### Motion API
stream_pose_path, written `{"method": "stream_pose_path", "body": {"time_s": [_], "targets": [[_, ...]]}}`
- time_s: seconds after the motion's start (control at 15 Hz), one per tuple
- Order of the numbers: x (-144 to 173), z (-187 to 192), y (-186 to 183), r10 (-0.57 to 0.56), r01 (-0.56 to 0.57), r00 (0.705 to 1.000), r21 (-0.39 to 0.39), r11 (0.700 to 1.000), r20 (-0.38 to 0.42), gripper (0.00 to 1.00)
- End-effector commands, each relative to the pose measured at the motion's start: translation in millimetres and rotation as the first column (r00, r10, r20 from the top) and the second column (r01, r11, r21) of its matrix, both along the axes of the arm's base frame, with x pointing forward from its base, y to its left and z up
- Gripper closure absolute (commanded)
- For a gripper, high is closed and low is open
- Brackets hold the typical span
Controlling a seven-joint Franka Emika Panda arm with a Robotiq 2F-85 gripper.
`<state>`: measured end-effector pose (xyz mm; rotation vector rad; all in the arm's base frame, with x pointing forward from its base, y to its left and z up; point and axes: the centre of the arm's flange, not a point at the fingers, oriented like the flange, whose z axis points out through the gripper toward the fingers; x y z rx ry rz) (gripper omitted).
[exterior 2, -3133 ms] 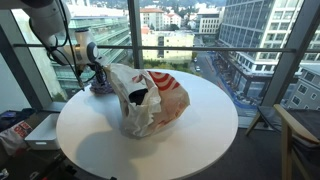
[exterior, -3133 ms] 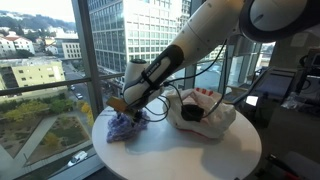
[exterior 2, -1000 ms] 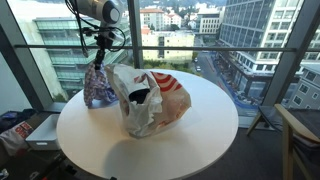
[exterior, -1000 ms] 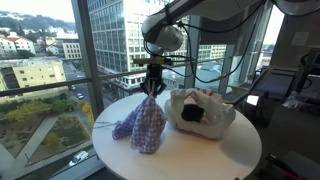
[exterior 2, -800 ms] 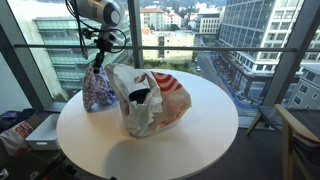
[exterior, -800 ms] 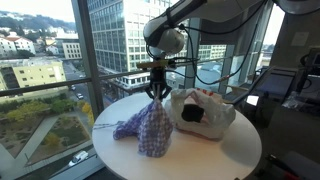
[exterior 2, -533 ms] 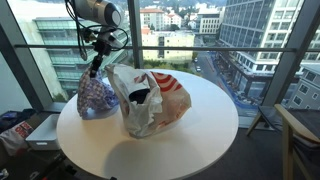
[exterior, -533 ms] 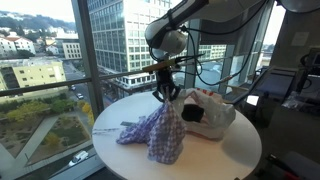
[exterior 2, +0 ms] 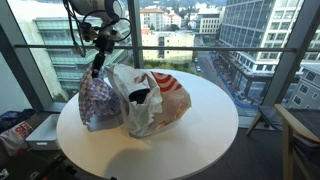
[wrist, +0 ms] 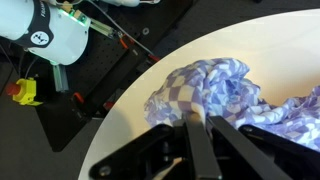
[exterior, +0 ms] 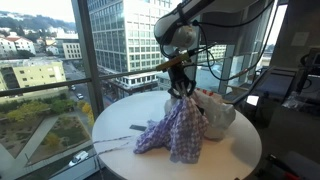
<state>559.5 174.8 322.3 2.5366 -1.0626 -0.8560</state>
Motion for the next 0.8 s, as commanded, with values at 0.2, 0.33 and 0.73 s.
{"method": "stream_pose_path", "body": {"time_s": [0.2, 0.33, 0.73], "targets": [[-29, -10, 12, 0.086, -0.093, 0.994, 0.111, 0.989, 0.06, 0.99], [-32, -31, 26, 0.106, -0.123, 0.987, 0.142, 0.982, 0.119, 0.99], [-44, -81, 55, 0.071, -0.139, 0.937, 0.177, 0.974, 0.341, 0.98]]}}
